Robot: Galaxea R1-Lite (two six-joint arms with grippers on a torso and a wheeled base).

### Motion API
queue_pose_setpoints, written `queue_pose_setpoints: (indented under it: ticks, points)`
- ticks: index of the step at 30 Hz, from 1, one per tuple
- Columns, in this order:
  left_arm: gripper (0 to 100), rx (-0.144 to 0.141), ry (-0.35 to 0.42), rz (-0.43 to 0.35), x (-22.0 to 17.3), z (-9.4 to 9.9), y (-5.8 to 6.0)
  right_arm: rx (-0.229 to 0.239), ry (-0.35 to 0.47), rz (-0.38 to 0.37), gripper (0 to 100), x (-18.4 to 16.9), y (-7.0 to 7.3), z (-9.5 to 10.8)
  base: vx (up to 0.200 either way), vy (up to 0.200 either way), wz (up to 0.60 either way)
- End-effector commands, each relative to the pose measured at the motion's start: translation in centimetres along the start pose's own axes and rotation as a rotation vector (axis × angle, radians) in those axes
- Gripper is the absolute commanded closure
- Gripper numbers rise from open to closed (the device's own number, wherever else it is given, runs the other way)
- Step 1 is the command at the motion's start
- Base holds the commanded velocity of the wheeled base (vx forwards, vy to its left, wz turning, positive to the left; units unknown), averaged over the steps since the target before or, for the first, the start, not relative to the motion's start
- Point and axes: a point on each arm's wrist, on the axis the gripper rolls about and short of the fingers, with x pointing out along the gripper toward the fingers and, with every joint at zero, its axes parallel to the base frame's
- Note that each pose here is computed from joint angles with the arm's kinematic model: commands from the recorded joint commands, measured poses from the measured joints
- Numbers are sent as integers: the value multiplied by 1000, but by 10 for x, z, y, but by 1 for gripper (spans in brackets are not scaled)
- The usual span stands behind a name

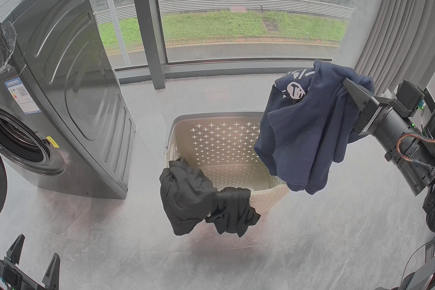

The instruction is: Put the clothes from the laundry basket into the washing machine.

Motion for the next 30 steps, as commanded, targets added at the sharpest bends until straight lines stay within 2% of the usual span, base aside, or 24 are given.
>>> queue_pose_setpoints:
  ticks: [1,6,11,30]
  points:
    - [0,0,0,0,0,-5,0,2,-18,-1,100,-4,0,6,-200,0,0]
    - [0,3,0,2,0,-5,0,1,-27,-29,100,-4,-1,7,-40,0,0]
    - [0,-2,0,-4,0,-5,0,3,-31,-27,100,-5,0,8,0,0,0]
    - [0,-2,0,-4,0,-5,0,11,-42,-15,100,-3,3,8,0,200,0]
